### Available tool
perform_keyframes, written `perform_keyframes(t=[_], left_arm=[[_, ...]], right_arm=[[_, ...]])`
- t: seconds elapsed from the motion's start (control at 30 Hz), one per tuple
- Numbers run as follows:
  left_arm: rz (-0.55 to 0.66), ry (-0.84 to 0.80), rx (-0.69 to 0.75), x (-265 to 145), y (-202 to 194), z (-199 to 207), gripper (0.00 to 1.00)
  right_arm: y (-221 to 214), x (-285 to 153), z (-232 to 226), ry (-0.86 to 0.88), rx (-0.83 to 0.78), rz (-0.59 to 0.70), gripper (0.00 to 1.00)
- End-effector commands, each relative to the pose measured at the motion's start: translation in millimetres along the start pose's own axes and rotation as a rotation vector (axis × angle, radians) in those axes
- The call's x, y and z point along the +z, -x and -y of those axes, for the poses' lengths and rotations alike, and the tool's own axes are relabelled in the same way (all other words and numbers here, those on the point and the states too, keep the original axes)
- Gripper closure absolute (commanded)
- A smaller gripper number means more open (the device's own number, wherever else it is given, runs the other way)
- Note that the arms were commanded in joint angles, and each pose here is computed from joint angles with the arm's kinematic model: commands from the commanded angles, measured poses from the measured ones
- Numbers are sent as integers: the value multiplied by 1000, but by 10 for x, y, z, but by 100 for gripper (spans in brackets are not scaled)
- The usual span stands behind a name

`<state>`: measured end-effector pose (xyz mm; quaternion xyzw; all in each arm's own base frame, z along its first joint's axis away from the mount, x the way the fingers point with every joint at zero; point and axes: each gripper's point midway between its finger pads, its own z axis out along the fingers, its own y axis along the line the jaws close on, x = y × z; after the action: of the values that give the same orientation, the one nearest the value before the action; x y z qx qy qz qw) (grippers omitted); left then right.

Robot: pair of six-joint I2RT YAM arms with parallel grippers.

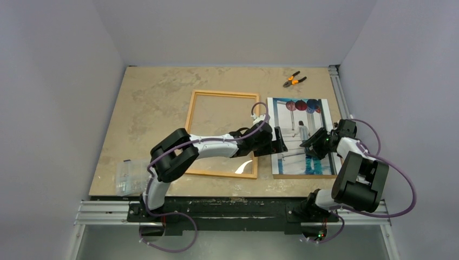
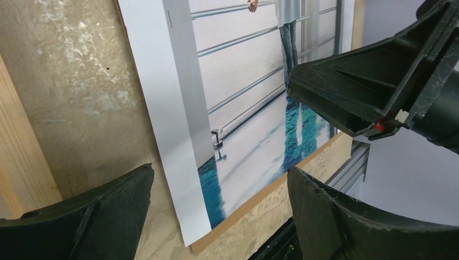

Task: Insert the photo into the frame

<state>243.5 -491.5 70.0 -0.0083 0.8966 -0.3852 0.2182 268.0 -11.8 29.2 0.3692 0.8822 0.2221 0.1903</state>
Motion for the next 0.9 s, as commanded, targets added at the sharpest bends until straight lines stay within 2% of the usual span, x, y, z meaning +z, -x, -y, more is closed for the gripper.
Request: perform_keyframes(t=[0.0, 0.37, 0.6, 0.87], left_arm=[[-7, 97, -12, 63, -2, -112, 9], [-25, 87, -68, 252, -19, -209, 9], [8, -98, -104, 212, 62, 3, 10], [84, -215, -83, -15, 217, 232, 11]], right_arm=[[-192, 48, 215, -75, 6, -60, 54], [-189, 44, 211, -73, 6, -60, 54], [-197, 47, 209, -71, 4, -63, 54], [-197, 50, 211, -70, 5, -64, 54]])
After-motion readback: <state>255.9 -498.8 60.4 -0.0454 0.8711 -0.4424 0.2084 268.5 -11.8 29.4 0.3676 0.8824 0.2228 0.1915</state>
